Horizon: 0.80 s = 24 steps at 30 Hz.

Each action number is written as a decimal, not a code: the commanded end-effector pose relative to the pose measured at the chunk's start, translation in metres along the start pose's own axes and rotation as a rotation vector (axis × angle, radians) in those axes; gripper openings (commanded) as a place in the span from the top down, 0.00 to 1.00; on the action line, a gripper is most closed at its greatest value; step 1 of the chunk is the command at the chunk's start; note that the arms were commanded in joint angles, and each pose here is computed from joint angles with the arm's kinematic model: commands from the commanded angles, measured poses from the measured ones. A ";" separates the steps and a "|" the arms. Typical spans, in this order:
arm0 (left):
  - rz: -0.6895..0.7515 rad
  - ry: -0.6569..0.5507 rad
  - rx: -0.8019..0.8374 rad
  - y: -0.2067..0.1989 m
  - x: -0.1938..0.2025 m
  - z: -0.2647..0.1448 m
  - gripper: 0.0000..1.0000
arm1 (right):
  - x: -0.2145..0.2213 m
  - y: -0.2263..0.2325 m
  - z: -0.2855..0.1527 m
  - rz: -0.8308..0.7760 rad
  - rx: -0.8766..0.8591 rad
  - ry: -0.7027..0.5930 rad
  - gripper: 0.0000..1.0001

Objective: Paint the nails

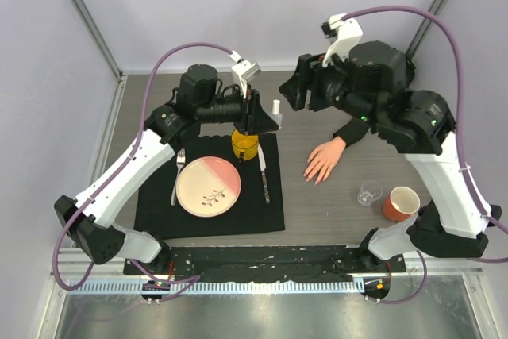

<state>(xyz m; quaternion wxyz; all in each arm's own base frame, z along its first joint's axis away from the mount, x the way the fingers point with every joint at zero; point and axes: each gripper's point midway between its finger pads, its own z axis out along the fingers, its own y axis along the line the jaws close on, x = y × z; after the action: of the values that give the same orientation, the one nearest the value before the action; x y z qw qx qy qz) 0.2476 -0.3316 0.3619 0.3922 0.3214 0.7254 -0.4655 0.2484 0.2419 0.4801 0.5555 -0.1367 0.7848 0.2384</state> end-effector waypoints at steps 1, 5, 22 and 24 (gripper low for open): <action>0.096 -0.119 0.246 -0.061 -0.028 -0.026 1.00 | -0.013 0.037 -0.022 -0.014 -0.364 -0.011 0.37; 0.121 -0.138 0.408 -0.092 -0.032 -0.040 1.00 | -0.007 0.050 -0.037 -0.007 -0.552 0.028 0.37; 0.167 -0.158 0.544 -0.117 -0.040 -0.052 1.00 | 0.004 0.065 -0.042 0.043 -0.761 0.050 0.62; 0.179 -0.170 0.521 -0.114 -0.044 -0.050 1.00 | 0.004 0.064 -0.041 0.036 -0.759 0.051 0.69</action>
<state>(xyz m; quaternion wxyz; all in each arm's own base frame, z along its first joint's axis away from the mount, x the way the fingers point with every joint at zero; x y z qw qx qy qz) 0.1625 -0.3327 0.4408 0.3627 0.4210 0.5422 -0.6303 0.1905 0.2782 0.4821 0.4186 -0.3083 0.6876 0.5068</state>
